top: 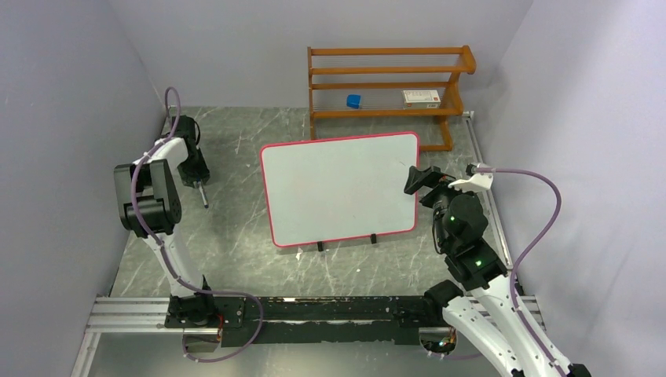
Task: Write a sentence on the whiteboard
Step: Open the whiteboard marker at the center of the board.
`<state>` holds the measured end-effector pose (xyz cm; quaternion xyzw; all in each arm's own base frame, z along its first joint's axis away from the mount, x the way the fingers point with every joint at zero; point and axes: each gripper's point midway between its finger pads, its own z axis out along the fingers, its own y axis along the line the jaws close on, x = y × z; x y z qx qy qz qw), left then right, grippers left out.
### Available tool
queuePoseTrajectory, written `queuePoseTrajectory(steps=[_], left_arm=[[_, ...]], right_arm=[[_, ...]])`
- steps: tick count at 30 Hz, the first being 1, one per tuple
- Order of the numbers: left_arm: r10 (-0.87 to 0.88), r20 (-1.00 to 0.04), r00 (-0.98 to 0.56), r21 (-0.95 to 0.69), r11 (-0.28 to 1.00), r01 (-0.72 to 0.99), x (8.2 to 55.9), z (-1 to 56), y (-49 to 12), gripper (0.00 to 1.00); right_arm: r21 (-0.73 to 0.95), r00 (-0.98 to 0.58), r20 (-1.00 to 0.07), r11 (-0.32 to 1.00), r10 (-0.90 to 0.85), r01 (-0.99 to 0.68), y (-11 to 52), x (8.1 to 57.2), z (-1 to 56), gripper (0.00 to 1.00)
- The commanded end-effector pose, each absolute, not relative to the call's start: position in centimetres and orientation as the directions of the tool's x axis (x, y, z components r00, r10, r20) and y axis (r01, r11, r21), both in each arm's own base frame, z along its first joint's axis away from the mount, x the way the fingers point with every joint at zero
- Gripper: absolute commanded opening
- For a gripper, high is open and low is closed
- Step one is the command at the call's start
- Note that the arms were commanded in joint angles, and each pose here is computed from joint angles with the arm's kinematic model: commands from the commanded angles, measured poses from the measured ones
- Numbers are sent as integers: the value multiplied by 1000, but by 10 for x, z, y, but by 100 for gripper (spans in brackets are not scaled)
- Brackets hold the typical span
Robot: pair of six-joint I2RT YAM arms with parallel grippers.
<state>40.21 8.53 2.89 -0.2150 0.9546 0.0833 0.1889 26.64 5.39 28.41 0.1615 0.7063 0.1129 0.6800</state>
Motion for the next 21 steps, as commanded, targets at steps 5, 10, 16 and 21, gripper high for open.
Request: queuePoseTrajectory(steps=[5,10,16,21], left_arm=[[-379,-360,-852,43,906,-421,404,14,91,23],[-391,-326,-861,28,906,-422,394,-2,88,15],[-405,-327,-854,-32,908,-418,388,2,78,5],[-437,-391,-810,-138,898,-418,387,36,62,5]], right_arm=[[374,-5,-927,925,375,72,54,268,288,100],[369,-5,-929,927,370,59,56,267,290,100],[346,-25,-938,938,346,0,66,267,291,100],[326,-35,-945,940,324,-100,82,266,295,100]])
